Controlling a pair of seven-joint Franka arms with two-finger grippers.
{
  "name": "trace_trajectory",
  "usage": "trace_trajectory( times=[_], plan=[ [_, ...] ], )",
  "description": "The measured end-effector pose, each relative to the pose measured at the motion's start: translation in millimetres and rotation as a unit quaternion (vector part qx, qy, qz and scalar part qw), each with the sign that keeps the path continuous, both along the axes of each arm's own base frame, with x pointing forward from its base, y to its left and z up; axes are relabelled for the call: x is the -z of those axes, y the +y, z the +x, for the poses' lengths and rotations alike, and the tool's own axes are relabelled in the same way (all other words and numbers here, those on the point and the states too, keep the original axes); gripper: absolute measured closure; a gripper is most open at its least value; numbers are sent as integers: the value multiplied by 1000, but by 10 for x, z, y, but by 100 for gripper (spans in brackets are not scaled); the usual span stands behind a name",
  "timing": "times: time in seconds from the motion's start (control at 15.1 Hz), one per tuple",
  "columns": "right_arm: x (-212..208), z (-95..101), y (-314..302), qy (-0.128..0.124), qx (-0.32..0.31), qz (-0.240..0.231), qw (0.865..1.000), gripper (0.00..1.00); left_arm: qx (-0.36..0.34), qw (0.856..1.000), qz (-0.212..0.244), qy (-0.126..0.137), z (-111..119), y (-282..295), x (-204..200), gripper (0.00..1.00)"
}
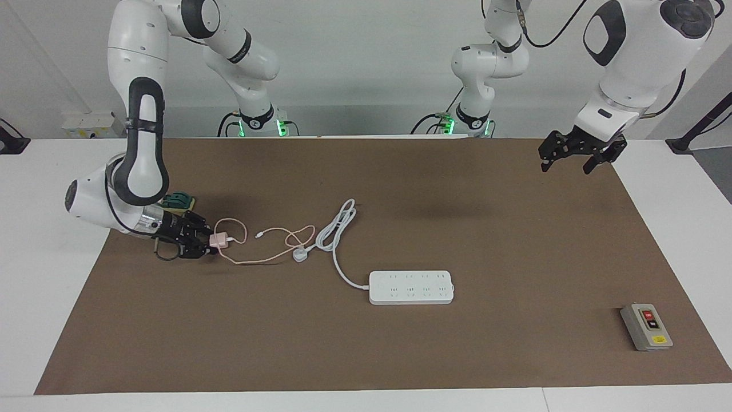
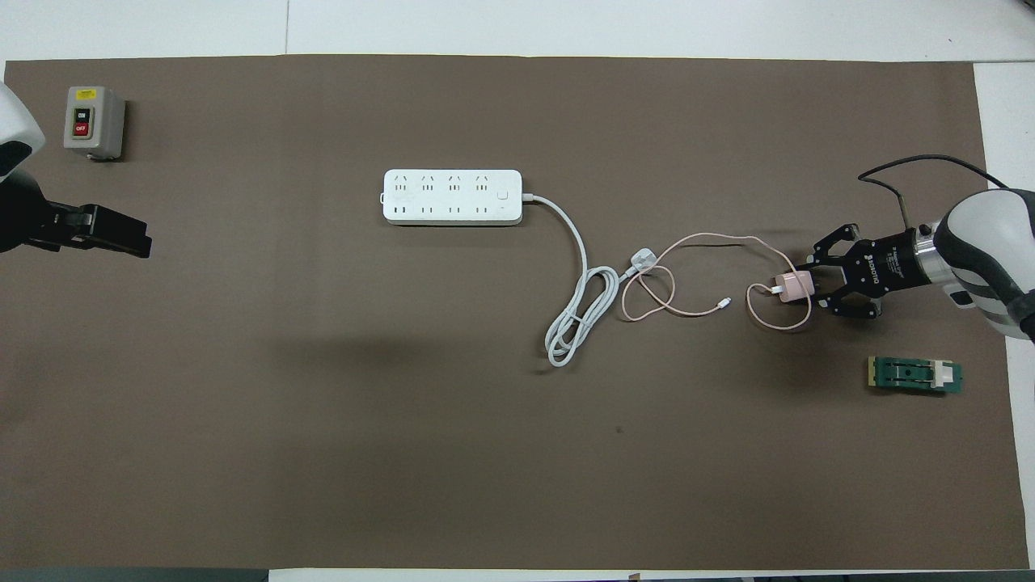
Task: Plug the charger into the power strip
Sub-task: 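Close the right gripper on the pink charger, then lift the pink charger with the right gripper away from the robot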
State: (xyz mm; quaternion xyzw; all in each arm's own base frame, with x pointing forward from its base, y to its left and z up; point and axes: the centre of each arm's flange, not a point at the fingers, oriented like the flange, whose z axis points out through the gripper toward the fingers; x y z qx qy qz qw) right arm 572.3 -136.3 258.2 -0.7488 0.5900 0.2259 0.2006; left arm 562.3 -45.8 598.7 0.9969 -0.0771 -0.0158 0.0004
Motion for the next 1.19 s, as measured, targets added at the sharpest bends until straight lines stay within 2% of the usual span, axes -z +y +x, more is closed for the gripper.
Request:
trace_trajectory(
  times=[0.4,0.66,0.93,1.19],
  plan=[
    [-13,10,12,-2,-4,1,1000,52,0,1000,0,0,0,0,0,0],
    [-270,154,163,-6,-38,12,999,52,0,1000,0,0,0,0,0,0],
    [-922,349,472,-15,-104,-48,993,52,0,1000,0,0,0,0,0,0],
    [-1395,401,760,-35,-163,-117,979,52,0,1000,0,0,0,0,0,0]
  ],
)
